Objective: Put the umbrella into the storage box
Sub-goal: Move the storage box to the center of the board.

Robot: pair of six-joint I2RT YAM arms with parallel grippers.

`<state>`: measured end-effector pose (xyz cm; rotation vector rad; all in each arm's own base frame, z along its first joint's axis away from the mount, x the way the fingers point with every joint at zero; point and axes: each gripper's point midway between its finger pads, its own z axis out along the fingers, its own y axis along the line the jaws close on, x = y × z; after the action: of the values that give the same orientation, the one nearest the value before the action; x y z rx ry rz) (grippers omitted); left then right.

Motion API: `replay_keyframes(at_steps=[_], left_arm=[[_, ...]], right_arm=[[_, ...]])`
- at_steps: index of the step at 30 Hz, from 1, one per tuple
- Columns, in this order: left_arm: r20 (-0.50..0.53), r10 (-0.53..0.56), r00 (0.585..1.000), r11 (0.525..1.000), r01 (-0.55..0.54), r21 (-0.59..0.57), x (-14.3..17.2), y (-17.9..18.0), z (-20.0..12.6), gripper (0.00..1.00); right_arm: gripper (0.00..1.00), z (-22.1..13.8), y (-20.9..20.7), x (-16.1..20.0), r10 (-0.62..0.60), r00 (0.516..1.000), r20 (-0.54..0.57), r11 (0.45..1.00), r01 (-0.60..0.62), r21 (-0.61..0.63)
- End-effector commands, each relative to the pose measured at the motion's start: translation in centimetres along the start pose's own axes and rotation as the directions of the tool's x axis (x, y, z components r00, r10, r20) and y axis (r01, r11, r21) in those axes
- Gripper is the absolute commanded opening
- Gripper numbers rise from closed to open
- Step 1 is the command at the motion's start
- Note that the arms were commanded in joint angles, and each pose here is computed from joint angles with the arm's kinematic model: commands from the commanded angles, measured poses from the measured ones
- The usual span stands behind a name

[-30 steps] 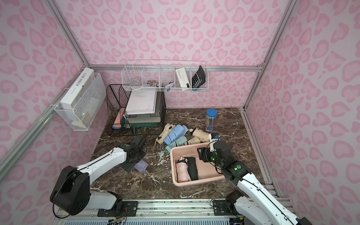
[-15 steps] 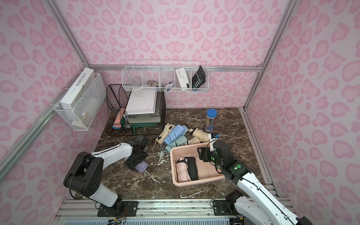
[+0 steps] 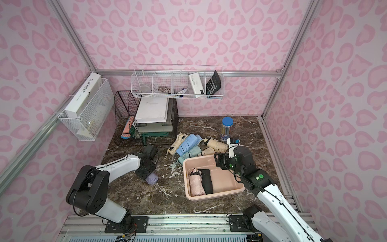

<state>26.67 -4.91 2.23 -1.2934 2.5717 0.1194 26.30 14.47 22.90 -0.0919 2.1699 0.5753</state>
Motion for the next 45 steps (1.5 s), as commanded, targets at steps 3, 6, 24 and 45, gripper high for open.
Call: replay_keyframes(at_steps=[3,6,24,45], left_arm=[[0.016,0.09,0.996,0.996,-0.09,-0.013,-0.4,1.6,-2.2,0.35],[0.036,0.12,0.992,0.993,-0.12,0.017,-0.8,1.9,-3.8,0.33],[0.152,0.302,0.941,0.899,-0.334,0.283,1.1,-0.7,-15.5,0.17],[0.202,0.436,0.877,0.747,-0.478,0.463,10.9,-5.6,-24.4,0.16]], right_arm=[[0.78,0.3,-3.7,0.7,0.033,0.995,-0.09,0.992,-0.021,0.125],[0.8,0.7,-5.8,1.2,0.066,0.99,-0.127,0.981,-0.041,0.191],[0.8,3.4,-8.5,4.7,0.214,0.952,-0.22,0.975,-0.194,0.109],[0.73,3.6,3.2,8.4,0.324,0.904,-0.28,0.891,-0.391,-0.23]])
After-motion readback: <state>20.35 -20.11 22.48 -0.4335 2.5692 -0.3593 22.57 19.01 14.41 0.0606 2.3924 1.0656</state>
